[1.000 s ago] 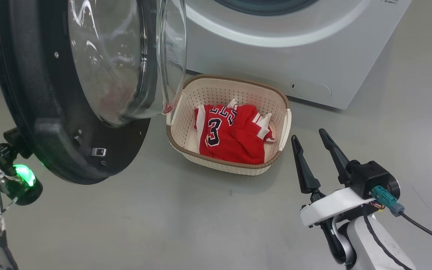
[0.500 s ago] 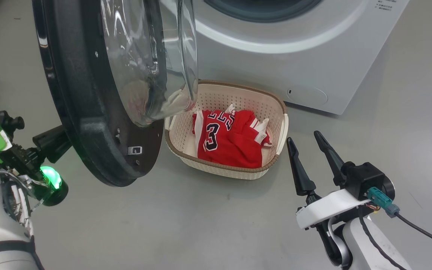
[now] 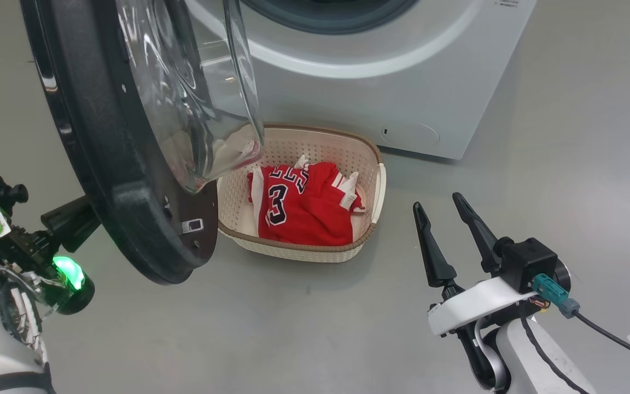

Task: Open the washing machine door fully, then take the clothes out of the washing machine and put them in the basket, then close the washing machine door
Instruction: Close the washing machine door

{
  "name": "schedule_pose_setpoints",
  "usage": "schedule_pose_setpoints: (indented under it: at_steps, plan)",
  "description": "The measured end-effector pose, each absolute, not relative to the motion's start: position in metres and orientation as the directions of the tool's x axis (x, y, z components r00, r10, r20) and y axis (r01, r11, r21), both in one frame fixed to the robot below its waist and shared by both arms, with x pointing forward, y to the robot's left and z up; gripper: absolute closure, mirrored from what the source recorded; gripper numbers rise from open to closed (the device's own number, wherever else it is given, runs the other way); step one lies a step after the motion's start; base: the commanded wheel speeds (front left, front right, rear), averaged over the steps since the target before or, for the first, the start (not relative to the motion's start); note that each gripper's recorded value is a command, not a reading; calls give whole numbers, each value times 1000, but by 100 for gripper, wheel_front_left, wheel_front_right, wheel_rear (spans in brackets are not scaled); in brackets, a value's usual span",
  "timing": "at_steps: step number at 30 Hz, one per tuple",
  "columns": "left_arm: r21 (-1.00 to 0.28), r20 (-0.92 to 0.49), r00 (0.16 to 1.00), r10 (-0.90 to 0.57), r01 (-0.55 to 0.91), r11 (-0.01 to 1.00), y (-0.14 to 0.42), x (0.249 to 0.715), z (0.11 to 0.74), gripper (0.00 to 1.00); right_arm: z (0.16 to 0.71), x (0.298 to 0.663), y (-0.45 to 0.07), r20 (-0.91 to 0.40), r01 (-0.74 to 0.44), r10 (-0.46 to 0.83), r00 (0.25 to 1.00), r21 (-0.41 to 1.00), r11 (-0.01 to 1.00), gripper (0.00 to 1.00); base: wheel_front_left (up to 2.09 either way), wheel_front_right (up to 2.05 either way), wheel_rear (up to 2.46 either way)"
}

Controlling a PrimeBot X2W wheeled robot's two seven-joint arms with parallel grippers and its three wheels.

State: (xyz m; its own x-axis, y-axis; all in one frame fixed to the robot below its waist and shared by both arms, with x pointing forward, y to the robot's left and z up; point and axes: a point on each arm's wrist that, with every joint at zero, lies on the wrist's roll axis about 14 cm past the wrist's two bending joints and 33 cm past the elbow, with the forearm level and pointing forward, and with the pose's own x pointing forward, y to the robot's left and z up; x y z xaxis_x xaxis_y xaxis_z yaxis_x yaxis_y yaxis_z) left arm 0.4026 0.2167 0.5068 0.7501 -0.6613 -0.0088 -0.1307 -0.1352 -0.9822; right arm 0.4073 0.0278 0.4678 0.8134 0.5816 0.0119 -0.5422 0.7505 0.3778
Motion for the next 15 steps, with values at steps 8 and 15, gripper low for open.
schedule_pose_setpoints:
  at_steps: [8,15]
  plan:
    - [-982,-10,700,-714,-143,-126,194,410,505,100,467,407,4,-1,-486,525,851,374,790,0,0,0,0]
    - [-979,-6,649,-760,-158,-128,174,411,508,100,467,405,-10,-6,-449,485,874,373,812,0,0,0,0]
